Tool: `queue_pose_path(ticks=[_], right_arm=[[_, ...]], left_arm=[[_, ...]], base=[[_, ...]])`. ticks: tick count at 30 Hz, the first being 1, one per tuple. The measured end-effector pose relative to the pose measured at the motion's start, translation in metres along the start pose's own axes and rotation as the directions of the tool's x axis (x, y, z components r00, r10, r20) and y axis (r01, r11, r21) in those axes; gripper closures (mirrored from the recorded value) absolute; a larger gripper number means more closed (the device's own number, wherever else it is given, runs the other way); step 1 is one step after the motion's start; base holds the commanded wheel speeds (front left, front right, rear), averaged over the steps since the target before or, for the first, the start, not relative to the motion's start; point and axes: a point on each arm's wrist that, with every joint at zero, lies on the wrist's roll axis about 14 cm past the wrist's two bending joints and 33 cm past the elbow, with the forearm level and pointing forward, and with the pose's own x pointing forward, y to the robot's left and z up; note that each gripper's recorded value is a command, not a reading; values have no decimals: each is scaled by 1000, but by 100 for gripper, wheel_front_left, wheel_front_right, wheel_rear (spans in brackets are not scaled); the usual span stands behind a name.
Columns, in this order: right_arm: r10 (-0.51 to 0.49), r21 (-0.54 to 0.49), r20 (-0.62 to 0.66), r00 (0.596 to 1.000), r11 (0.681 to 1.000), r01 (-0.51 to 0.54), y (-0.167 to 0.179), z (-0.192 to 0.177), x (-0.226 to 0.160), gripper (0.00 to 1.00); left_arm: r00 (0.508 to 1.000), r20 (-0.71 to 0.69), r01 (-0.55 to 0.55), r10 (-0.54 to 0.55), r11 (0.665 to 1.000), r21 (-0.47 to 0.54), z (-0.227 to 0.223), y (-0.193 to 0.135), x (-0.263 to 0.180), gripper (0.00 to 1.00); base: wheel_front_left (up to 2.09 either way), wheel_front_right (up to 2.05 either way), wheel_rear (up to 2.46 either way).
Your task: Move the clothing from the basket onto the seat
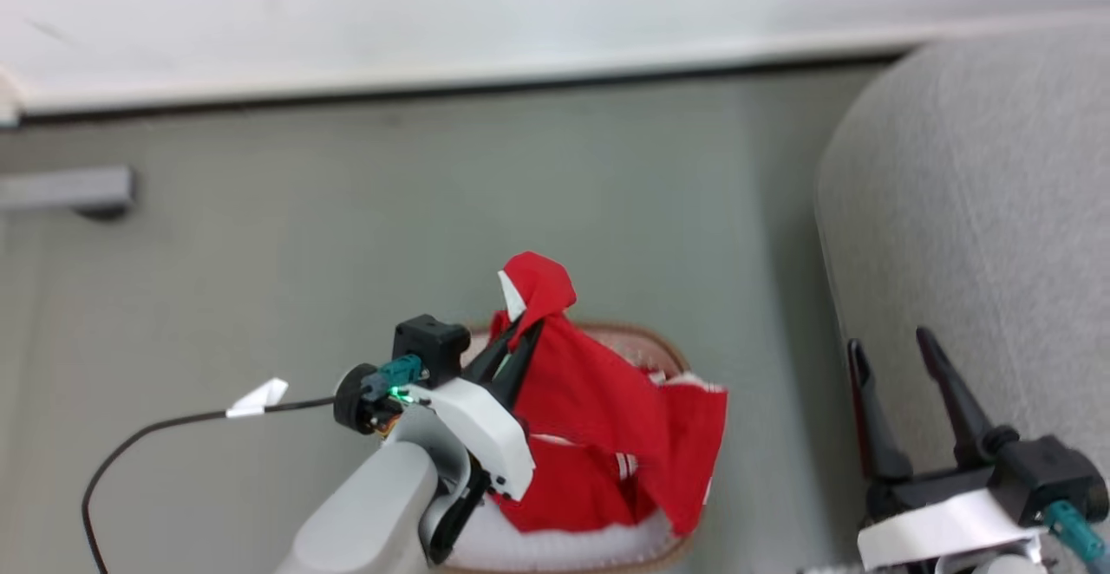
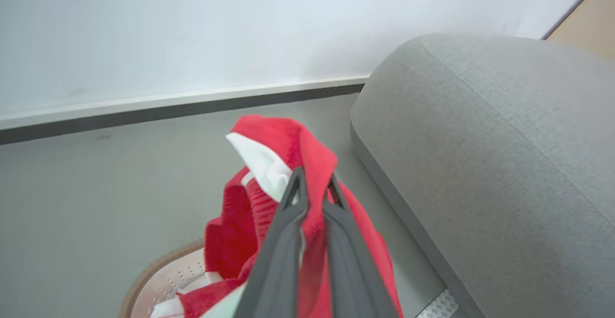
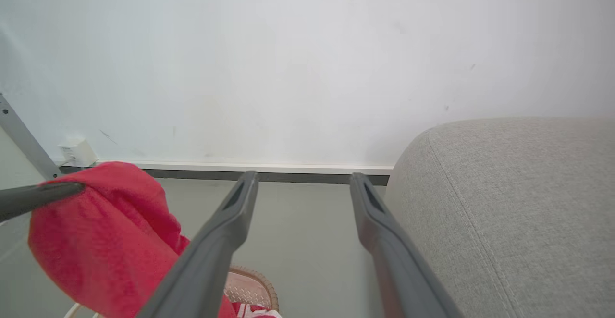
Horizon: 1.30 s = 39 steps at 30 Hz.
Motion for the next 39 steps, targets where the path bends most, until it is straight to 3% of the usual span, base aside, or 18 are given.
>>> queue_pose_path(ticks=[10,18,23,28,34,39], right_arm=[[103,0,93,990,995,-104,43,38,-35,0],[290,-137,182,940,954,-268,88,75,-57,0],[432,-224,168,886,892,-392,112,82,-69,0],[571,-329,127,811,796,-509,139,97,-70,0],[646,-380,93,757,726,-573,159,118,-62,0],[691,-389,1,723,666,-636,175,115,-53,0]], left_arm=[[956,291,-11,-25,992,124,138,-35,-61,100],[907,417,-24,-62,980,199,211,-63,-110,100],[896,436,-15,-89,973,229,226,-77,-125,100],[891,440,1,-115,968,252,232,-89,-134,100],[888,432,38,-157,962,271,232,-107,-140,100],[889,413,78,-196,955,285,227,-121,-143,100]], base=[[0,0,0],[0,0,0],[0,0,0],[0,0,0],[0,0,0],[0,0,0]])
